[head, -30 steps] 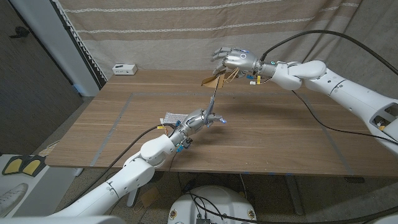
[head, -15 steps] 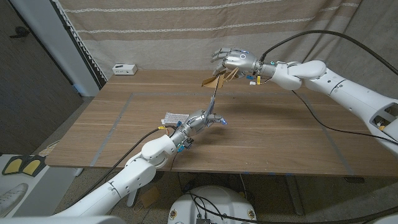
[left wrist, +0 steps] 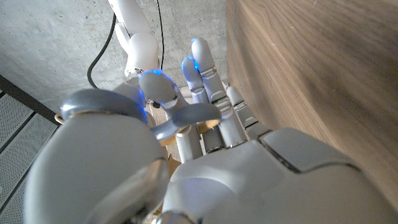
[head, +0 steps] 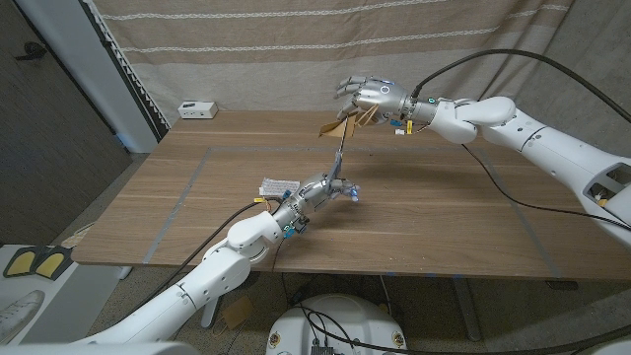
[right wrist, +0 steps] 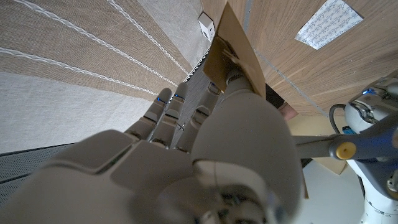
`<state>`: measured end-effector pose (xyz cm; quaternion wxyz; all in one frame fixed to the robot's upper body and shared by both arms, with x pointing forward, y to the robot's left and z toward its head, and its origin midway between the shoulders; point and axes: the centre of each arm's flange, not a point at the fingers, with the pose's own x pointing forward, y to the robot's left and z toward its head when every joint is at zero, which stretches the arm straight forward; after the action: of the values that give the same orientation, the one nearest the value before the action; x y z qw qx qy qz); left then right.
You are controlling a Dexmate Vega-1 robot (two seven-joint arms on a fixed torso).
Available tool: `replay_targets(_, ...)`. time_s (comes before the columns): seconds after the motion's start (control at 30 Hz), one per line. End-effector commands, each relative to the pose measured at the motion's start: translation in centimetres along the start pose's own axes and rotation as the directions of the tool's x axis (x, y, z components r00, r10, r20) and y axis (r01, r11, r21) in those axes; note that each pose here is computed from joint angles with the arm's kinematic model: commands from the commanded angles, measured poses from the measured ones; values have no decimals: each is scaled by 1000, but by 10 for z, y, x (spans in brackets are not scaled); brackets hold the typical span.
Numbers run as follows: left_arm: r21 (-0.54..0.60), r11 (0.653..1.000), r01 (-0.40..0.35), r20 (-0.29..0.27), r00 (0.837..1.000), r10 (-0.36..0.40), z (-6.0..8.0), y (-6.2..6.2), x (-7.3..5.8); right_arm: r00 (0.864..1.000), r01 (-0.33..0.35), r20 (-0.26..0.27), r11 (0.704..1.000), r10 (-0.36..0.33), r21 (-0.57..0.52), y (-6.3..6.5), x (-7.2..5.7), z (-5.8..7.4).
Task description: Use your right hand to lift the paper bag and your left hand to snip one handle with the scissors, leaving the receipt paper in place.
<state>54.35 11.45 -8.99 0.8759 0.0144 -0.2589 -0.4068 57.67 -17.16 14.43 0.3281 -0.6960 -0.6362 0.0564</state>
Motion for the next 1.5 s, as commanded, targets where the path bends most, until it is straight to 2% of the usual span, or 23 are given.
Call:
replay_targets(0.03,-14,1000,-5,14,1000,5,2,-2,2,997,36,-64,999,-34,19,5,-12,-4)
replay_targets(0.53,5,1000,11,15,1000,-12,3,-4,1,979,107,-178,993,-96,57,10,-30,-15)
replay_targets(0.77,-12,1000,4,15,1000,-4,2,-5,0,965,133,-240,986,-106,99,16,-35,-22)
replay_targets(0.93,-32,999,16,10,1000,-15,1,-5,0,960,143,-258,983,-110,114,20,-37,-23)
replay_targets(1.13,-45,999,9,14,1000,-8,2,-3,-1,945,166,-305,975,-114,150,23,-42,-28)
replay_targets(1.5,-32,999,11,16,1000,-10,5,-1,-1,941,159,-325,973,-99,165,36,-47,-22)
